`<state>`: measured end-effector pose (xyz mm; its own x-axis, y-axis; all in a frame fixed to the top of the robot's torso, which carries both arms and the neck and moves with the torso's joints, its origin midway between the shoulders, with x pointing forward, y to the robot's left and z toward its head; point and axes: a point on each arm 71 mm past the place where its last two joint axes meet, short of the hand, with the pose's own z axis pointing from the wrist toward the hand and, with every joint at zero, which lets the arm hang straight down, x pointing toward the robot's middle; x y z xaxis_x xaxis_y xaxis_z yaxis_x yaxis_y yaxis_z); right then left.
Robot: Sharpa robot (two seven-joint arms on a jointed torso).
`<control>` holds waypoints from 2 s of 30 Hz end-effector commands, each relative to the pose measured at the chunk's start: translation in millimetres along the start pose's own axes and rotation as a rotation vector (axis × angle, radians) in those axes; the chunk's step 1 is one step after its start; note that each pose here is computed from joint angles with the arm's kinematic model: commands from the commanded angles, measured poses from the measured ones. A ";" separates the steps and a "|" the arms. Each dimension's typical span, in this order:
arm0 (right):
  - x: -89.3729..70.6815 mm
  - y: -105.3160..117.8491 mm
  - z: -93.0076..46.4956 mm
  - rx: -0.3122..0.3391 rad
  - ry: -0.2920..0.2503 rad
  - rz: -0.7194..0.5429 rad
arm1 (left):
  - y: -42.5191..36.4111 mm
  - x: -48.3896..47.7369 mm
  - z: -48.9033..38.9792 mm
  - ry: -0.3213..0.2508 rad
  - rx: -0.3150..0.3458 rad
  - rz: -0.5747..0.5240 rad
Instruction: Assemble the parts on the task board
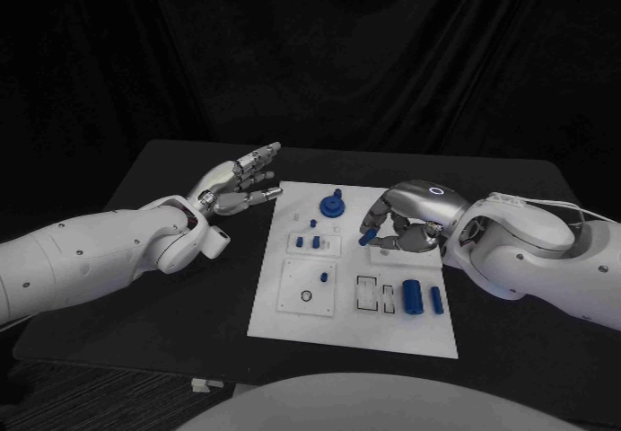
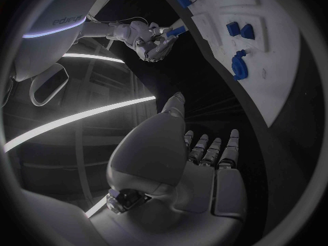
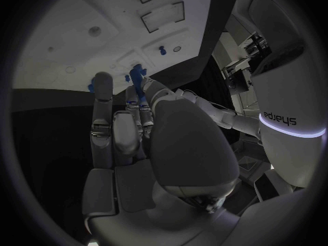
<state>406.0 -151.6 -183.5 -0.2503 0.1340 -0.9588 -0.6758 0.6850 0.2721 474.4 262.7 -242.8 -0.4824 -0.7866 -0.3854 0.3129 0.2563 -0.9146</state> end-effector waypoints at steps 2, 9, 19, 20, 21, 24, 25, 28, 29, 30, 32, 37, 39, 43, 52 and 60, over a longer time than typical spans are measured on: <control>9.4 18.7 10.0 -0.063 0.023 -0.016 | -0.3 3.3 1.8 0.011 0.010 -0.016; 29.1 43.8 31.9 -0.158 0.053 -0.026 | 0.2 5.9 4.0 0.018 0.009 -0.021; 61.9 63.3 53.4 -0.213 0.129 -0.049 | 0.8 7.5 5.8 0.023 0.006 -0.023; 64.2 63.8 54.4 -0.213 0.134 -0.048 | 0.8 7.7 6.0 0.023 0.006 -0.023; 66.2 64.2 55.3 -0.213 0.139 -0.048 | 0.8 7.8 6.2 0.023 0.006 -0.023; 71.6 65.1 57.6 -0.210 0.157 -0.048 | 0.9 8.0 6.6 0.025 0.006 -0.024; 72.8 65.2 58.1 -0.209 0.162 -0.048 | 1.0 8.1 6.7 0.025 0.006 -0.024; 75.8 65.2 58.7 -0.205 0.177 -0.049 | 1.3 8.2 7.2 0.026 0.005 -0.025; 76.3 65.2 58.7 -0.205 0.179 -0.049 | 1.3 8.2 7.2 0.026 0.004 -0.025; 77.0 65.2 58.7 -0.204 0.184 -0.049 | 1.4 8.2 7.3 0.026 0.004 -0.025; 78.1 65.5 58.8 -0.203 0.191 -0.050 | 1.6 8.0 7.3 0.026 0.004 -0.024; 80.8 67.4 59.5 -0.204 0.214 -0.052 | 1.9 8.2 7.7 0.027 0.003 -0.024; 81.5 68.0 59.8 -0.205 0.220 -0.052 | 1.9 8.4 8.0 0.027 0.003 -0.025; 83.7 69.5 60.1 -0.204 0.239 -0.054 | 2.0 9.1 8.6 0.030 0.003 -0.026; 87.3 70.8 59.7 -0.204 0.256 -0.052 | 2.2 9.7 9.1 0.032 0.001 -0.027; 89.4 72.1 60.6 -0.206 0.264 -0.051 | 2.2 10.1 9.2 0.034 0.000 -0.029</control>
<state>378.3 -45.3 -247.9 -0.3509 -0.0692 -0.9338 -0.8176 0.5088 0.2695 478.4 252.3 -247.6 -0.5092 -0.7748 -0.3746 0.2982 0.2494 -0.9213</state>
